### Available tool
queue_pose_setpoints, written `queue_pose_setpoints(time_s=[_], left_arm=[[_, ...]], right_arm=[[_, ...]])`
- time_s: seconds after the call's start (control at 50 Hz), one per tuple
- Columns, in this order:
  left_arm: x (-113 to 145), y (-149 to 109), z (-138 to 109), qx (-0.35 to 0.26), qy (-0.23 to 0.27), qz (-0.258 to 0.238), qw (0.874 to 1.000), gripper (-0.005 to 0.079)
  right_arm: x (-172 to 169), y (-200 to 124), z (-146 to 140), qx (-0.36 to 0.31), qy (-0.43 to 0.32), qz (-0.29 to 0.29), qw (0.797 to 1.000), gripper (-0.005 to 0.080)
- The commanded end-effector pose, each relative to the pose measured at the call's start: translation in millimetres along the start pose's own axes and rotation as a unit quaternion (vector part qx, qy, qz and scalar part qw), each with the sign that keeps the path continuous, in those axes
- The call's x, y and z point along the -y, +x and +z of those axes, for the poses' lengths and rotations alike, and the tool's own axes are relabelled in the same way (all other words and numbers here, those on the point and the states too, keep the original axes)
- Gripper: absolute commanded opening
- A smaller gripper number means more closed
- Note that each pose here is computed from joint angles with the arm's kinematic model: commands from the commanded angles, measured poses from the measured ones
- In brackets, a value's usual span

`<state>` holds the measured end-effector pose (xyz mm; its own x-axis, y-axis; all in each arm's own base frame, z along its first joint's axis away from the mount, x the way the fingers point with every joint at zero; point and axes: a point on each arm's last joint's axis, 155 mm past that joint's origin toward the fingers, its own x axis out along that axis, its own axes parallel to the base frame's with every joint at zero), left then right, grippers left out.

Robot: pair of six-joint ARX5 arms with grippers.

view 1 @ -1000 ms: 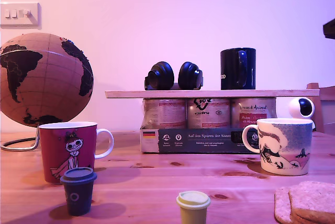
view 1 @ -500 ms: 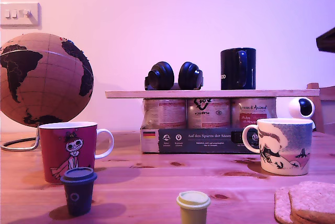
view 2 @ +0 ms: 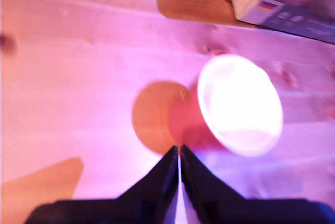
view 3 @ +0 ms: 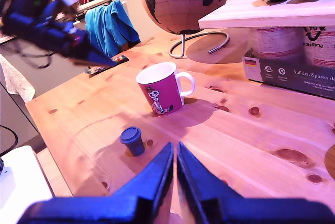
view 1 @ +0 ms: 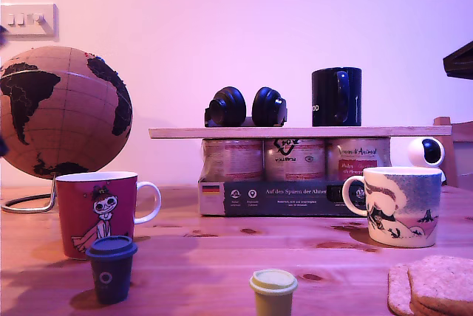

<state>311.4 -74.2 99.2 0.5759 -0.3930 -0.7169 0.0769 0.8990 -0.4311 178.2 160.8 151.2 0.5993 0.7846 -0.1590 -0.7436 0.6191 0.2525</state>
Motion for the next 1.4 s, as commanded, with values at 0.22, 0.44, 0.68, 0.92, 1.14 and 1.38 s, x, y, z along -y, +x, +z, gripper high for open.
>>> queue_pose_setpoints(time_s=[0.22,0.44,0.68,0.92,1.14,1.38], left_arm=[[-13,26,4,-0.05,0.003,0.021,0.999,-0.0019],[-16,43,-3,-0.081,0.004,0.023,0.996,-0.0019],[-14,59,-7,-0.099,0.017,0.034,0.994,-0.0019],[-11,66,-4,-0.101,0.03,0.056,0.993,-0.0019],[-6,73,-4,-0.103,0.039,0.071,0.991,-0.0019],[-2,76,2,-0.096,0.036,0.07,0.992,-0.0019]], right_arm=[[0,0,5,0.004,-0.003,-0.003,1.0,-0.0012],[2,0,5,0.005,-0.003,-0.008,1.0,-0.0012],[2,0,5,0.005,-0.003,-0.008,1.0,-0.0012],[2,0,5,0.005,-0.003,-0.008,1.0,-0.0012],[2,0,5,0.005,-0.003,-0.008,1.0,-0.0012],[2,0,5,0.005,-0.003,-0.008,1.0,-0.0012]])
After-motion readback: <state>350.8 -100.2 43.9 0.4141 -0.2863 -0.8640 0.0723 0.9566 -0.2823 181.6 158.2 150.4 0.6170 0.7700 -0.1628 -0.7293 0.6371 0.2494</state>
